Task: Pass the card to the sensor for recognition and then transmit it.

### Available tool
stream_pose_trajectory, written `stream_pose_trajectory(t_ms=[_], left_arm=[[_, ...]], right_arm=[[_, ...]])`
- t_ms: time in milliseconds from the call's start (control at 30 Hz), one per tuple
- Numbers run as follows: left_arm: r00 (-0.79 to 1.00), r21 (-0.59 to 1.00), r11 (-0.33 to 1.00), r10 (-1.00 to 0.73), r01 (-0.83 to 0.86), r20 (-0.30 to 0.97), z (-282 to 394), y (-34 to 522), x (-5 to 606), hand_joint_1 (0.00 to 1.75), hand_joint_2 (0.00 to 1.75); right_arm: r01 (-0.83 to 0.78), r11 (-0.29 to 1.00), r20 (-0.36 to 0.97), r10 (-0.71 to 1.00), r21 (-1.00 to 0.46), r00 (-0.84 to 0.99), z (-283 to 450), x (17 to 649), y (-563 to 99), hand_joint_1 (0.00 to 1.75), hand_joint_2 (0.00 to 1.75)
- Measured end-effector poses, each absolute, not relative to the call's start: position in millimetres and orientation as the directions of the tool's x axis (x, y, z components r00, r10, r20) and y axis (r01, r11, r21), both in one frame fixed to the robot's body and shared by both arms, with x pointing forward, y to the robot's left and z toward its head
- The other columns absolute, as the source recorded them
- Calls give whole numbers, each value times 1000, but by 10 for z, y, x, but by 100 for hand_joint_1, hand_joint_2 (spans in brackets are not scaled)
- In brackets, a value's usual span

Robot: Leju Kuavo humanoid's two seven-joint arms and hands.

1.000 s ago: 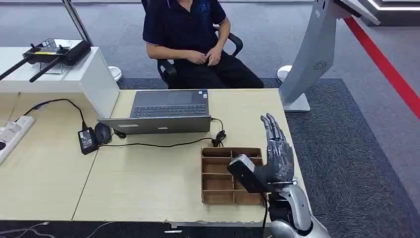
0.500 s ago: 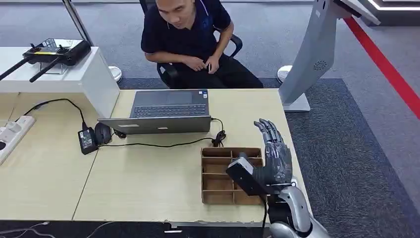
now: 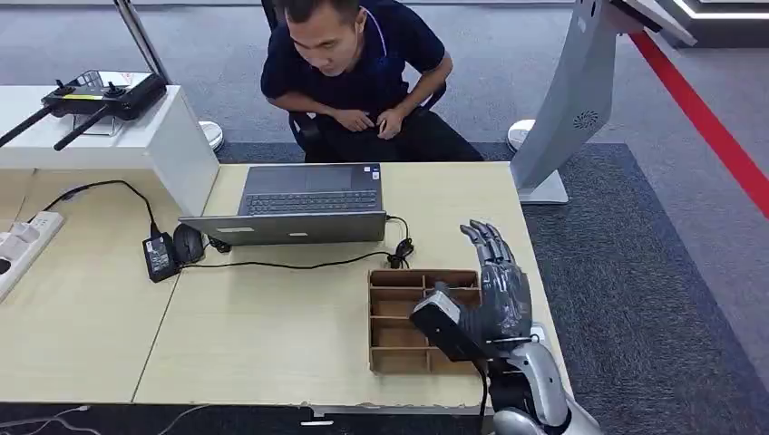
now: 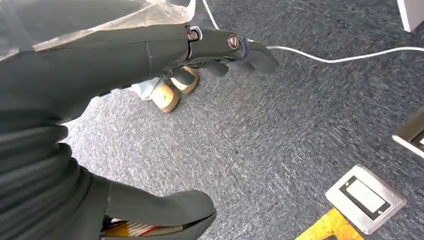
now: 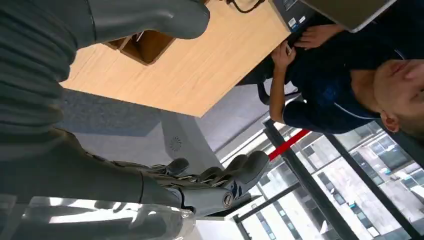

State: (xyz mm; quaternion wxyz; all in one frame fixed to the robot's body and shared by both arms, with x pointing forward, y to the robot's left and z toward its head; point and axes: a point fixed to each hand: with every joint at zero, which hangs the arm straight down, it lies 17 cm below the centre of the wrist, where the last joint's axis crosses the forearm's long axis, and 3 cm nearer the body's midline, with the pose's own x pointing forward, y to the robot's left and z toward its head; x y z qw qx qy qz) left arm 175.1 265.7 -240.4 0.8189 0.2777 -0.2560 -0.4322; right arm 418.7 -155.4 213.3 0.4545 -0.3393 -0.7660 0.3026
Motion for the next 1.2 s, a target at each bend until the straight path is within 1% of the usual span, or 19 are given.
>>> stream_pose_trajectory(t_ms=[33, 167, 267, 300, 367, 633, 667, 700, 733, 767, 800, 833, 867, 900, 933, 967, 1000, 1133, 1200], left_arm=[[495, 676, 472, -850, 566, 179, -2404, 2657, 1751, 0, 175], [495, 676, 472, -850, 566, 180, -2404, 2656, 1751, 0, 175], [496, 676, 473, -850, 565, 179, -2404, 2657, 1750, 0, 175], [497, 676, 473, -849, 565, 179, -2405, 2658, 1750, 0, 175], [496, 676, 473, -849, 565, 179, -2405, 2660, 1750, 0, 175], [498, 676, 474, -848, 565, 179, -2405, 2663, 1749, 0, 175], [498, 676, 474, -849, 565, 179, -2405, 2666, 1749, 0, 175], [498, 676, 474, -849, 565, 179, -2405, 2666, 1749, 0, 175], [498, 676, 474, -848, 564, 179, -2405, 2666, 1749, 0, 175], [499, 676, 474, -848, 564, 179, -2406, 2667, 1749, 0, 175], [499, 676, 475, -848, 564, 179, -2406, 2667, 1748, 0, 175], [499, 676, 475, -848, 564, 179, -2406, 2667, 1748, 0, 175], [499, 676, 475, -848, 564, 179, -2406, 2667, 1748, 0, 175], [499, 676, 475, -848, 564, 179, -2406, 2667, 1748, 0, 175], [499, 676, 475, -848, 564, 179, -2406, 2667, 1748, 0, 175], [499, 676, 474, -848, 564, 179, -2406, 2667, 1748, 0, 175], [499, 676, 474, -848, 564, 179, -2406, 2667, 1749, 0, 175], [499, 676, 475, -848, 564, 179, -2406, 2667, 1748, 0, 175], [499, 676, 475, -848, 564, 179, -2406, 2667, 1748, 0, 175]], right_arm=[[245, 587, 491, 795, -772, -357, 2135, 4187, -1551, 37, 175], [242, 587, 490, 794, -773, -361, 2134, 4182, -1533, 37, 175], [242, 586, 488, 794, -773, -363, 2139, 4183, -1527, 47, 175], [241, 586, 487, 794, -774, -364, 2138, 4181, -1522, 38, 175], [239, 584, 485, 795, -776, -366, 2132, 4179, -1520, 35, 175], [231, 579, 482, 796, -782, -365, 2113, 4180, -1513, 45, 175], [229, 579, 482, 797, -783, -365, 2110, 4181, -1513, 58, 175], [228, 577, 481, 797, -784, -365, 2106, 4181, -1511, 65, 175], [227, 577, 481, 797, -785, -365, 2104, 4182, -1511, 63, 175], [226, 577, 481, 797, -785, -365, 2103, 4183, -1511, 68, 175], [225, 576, 480, 798, -786, -364, 2101, 4183, -1511, 84, 175], [225, 576, 480, 798, -786, -364, 2100, 4183, -1511, 91, 175], [225, 575, 480, 798, -786, -365, 2100, 4183, -1510, 91, 175], [225, 575, 479, 798, -787, -365, 2100, 4183, -1510, 105, 175], [225, 575, 479, 799, -787, -365, 2100, 4183, -1511, 98, 175], [225, 574, 478, 799, -787, -365, 2099, 4183, -1511, 98, 175], [224, 574, 478, 799, -787, -365, 2098, 4183, -1511, 106, 175], [223, 574, 478, 799, -788, -366, 2095, 4181, -1509, 96, 175], [222, 573, 477, 799, -789, -366, 2092, 4179, -1506, 110, 175]])
